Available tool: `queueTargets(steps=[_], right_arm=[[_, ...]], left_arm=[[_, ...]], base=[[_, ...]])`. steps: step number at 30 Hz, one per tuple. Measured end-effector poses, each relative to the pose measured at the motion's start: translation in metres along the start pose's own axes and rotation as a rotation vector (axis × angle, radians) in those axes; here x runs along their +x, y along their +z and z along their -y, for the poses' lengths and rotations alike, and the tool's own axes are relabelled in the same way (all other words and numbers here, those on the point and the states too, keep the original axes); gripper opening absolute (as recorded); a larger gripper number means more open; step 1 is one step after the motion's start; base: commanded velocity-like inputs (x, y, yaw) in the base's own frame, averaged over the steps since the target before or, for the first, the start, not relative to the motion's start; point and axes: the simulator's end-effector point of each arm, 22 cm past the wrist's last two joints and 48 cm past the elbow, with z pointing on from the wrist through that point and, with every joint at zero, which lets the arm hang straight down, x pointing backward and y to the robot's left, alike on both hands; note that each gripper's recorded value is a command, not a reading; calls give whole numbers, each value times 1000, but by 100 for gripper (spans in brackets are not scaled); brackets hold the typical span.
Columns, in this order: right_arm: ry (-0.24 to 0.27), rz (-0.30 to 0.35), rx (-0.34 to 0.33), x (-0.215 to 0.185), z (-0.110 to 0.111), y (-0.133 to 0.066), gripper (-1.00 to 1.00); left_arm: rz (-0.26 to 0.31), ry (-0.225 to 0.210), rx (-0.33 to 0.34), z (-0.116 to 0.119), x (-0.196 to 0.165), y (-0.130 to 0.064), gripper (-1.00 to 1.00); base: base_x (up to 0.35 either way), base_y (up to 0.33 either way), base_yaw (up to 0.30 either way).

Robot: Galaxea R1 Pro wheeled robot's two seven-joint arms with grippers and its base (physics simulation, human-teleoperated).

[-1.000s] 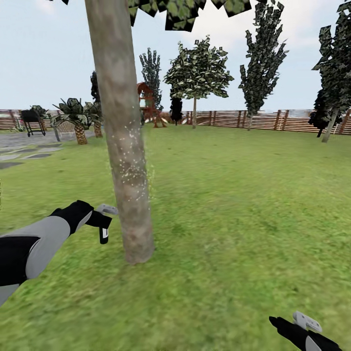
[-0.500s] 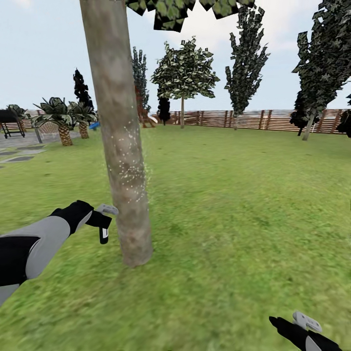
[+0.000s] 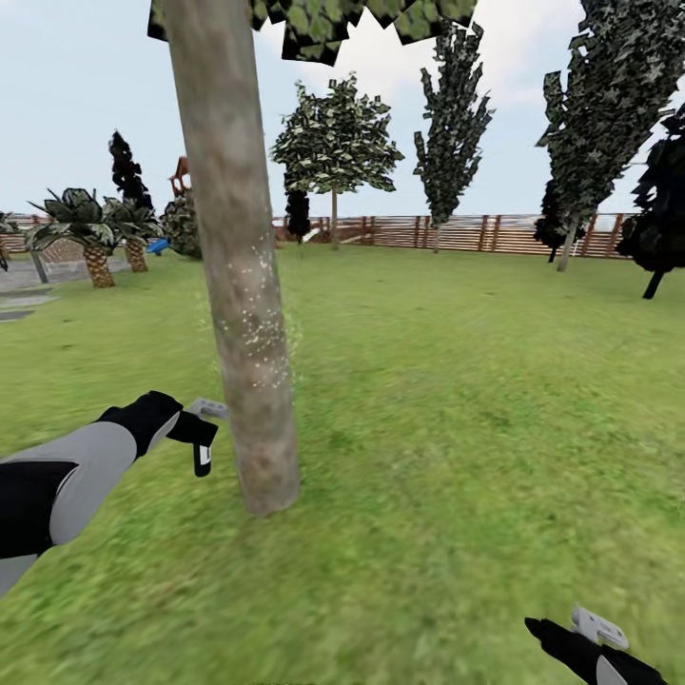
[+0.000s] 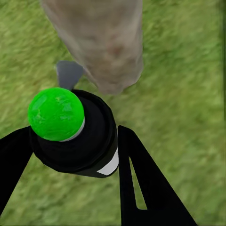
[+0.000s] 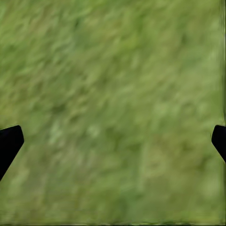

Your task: In the garden, pick up the pesticide atomizer on the floor and spray pesticide onto both trees until each tree trunk is fully covered.

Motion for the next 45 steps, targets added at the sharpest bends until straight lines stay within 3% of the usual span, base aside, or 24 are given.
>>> queueTargets(steps=[13,25,39,45], right_arm=[[0,0,0,0,0,0,100],[0,0,0,0,0,0,100],[0,0,0,0,0,0,100],[0,0,0,0,0,0,100]], left_arm=[[0,-1,1,0,0,0,-100],[0,-3,0,-1,0,0,-100],[-1,-4,-3,-3,1,0,-100],[-1,-4,-4,-3,1,-1,-100]], base=[[-138,283,-270],[-138,283,-30],[-24,311,-259],[0,317,-37]])
